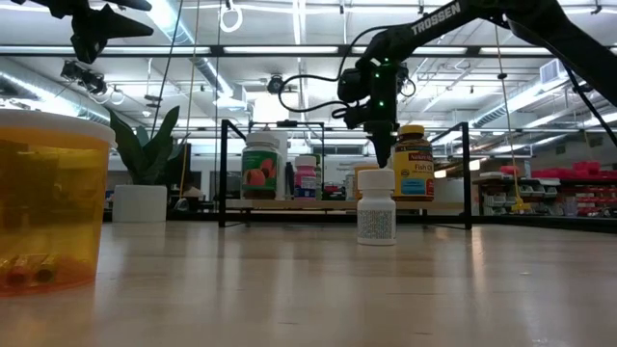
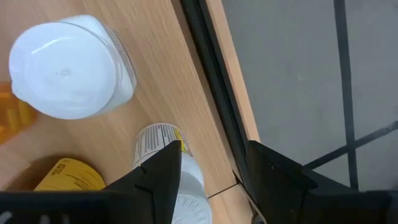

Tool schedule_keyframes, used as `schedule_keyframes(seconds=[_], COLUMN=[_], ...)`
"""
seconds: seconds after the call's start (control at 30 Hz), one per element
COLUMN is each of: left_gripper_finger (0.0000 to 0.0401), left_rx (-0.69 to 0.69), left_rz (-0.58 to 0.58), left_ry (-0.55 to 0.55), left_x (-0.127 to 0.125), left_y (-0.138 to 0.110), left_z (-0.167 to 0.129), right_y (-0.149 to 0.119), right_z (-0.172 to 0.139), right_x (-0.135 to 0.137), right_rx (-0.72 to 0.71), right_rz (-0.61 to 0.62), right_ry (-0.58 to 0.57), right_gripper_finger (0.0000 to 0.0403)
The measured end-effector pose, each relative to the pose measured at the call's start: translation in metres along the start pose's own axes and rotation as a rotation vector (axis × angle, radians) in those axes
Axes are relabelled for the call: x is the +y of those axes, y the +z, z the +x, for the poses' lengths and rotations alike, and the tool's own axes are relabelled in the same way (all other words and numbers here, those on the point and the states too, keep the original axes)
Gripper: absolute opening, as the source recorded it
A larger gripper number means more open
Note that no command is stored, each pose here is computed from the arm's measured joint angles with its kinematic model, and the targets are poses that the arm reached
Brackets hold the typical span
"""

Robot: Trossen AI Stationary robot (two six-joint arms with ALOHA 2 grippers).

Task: Pick and place medicine bottles onto shelf by color
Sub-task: Adjust the pill bottles on the shelf

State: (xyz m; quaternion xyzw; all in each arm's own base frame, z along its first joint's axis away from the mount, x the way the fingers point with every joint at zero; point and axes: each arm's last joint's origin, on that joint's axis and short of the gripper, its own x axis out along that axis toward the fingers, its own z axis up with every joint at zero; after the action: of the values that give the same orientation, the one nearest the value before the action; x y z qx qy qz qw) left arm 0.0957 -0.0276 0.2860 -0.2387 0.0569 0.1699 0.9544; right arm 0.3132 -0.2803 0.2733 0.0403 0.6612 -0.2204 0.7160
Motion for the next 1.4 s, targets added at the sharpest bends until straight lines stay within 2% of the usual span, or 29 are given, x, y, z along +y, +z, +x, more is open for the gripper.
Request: schedule_keyframes(seconds=[0.2, 0.4, 0.63, 0.83, 1.0, 1.4], left_gripper_finger=[0.0172, 0.0172, 0.0172, 0.0172, 0.0172, 0.0172], left_rx=[0.000, 0.000, 0.000, 0.000, 0.000, 0.001], left_rz=[-0.001, -0.001, 0.003, 0.007, 0.008, 0.009], left_ry=[0.000, 0.000, 0.000, 0.000, 0.000, 0.000], left_x=[0.000, 0.000, 0.000, 0.000, 0.000, 0.000], left_y=[0.000, 0.000, 0.000, 0.000, 0.000, 0.000], left_z=[0.000, 0.000, 0.000, 0.000, 0.000, 0.000], right_y=[0.002, 0.006, 0.006, 0.006, 0.004, 0.002], right_z=[-0.002, -0.022, -0.039, -0.044, -0.043, -0.041], right_x=[0.003, 0.017, 0.051, 0.073, 0.078, 0.078], right_rx=[-0.009, -0.008, 0.028, 0.070, 0.104, 0.138], right_rz=[-0.007, -0.051, -0.136, -0.199, -0.215, -0.159], right_ry=[-0.004, 0.016, 0.158, 0.159, 0.138, 0.128], right_gripper_finger=[0.0190, 0.0190, 0.0190, 0.0190, 0.0190, 0.0189])
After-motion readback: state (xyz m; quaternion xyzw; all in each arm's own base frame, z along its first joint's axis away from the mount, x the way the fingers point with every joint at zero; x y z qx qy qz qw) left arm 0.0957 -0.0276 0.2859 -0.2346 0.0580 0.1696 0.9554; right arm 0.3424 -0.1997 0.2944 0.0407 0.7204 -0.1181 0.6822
